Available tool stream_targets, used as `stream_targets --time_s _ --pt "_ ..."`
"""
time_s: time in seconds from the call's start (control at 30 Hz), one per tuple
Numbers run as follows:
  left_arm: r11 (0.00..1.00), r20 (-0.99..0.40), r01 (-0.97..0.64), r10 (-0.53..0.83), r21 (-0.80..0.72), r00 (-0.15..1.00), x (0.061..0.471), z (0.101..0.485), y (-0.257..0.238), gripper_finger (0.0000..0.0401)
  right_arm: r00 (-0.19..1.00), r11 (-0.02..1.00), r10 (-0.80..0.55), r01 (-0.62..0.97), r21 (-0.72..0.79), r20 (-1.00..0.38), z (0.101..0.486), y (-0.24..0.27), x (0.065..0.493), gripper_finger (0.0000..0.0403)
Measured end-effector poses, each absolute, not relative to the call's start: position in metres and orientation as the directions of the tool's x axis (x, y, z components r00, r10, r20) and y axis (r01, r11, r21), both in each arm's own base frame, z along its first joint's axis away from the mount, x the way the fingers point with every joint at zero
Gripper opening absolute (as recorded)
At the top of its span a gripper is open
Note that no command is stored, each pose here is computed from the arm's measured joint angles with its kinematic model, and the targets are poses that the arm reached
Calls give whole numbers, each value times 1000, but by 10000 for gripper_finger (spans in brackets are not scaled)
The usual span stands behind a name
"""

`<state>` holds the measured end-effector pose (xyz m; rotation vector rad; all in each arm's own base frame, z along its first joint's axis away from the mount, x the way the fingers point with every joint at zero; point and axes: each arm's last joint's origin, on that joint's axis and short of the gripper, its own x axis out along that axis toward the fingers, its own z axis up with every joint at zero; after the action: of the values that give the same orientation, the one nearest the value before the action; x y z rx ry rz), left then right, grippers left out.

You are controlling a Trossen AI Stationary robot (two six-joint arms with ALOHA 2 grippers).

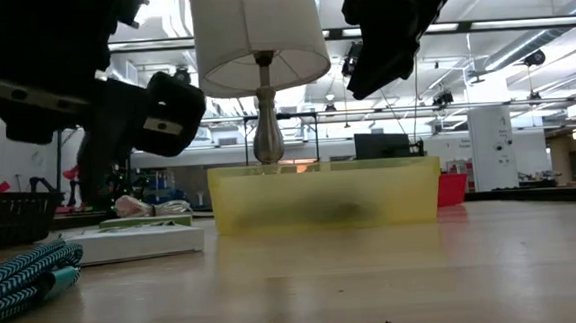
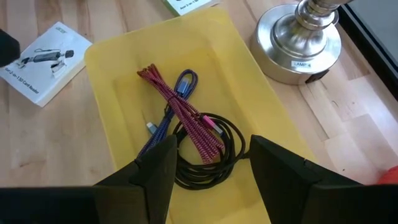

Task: Pick and place items into bin
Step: Put the blue USB cable into the yellow bin

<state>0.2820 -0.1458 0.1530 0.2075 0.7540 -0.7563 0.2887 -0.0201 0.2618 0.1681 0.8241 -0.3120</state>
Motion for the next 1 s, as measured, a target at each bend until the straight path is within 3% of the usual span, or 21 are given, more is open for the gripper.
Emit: stream_targets --time_s 0.23,0.5,0.7,1.0 --pt "710 -713 699 -532 -81 457 284 140 -147 228 637 941 -207 337 27 -742 262 -20 289 189" --pt "678 -738 733 -521 -54 428 290 121 -151 229 638 941 -208 337 27 -741 262 -20 289 190" --pt "681 -733 731 -522 -50 436 290 121 -150 174 639 941 -208 337 27 -740 262 -20 289 189" --pt "691 -728 719 -530 -74 435 288 126 -150 24 649 924 -208 376 71 -732 267 -20 290 189"
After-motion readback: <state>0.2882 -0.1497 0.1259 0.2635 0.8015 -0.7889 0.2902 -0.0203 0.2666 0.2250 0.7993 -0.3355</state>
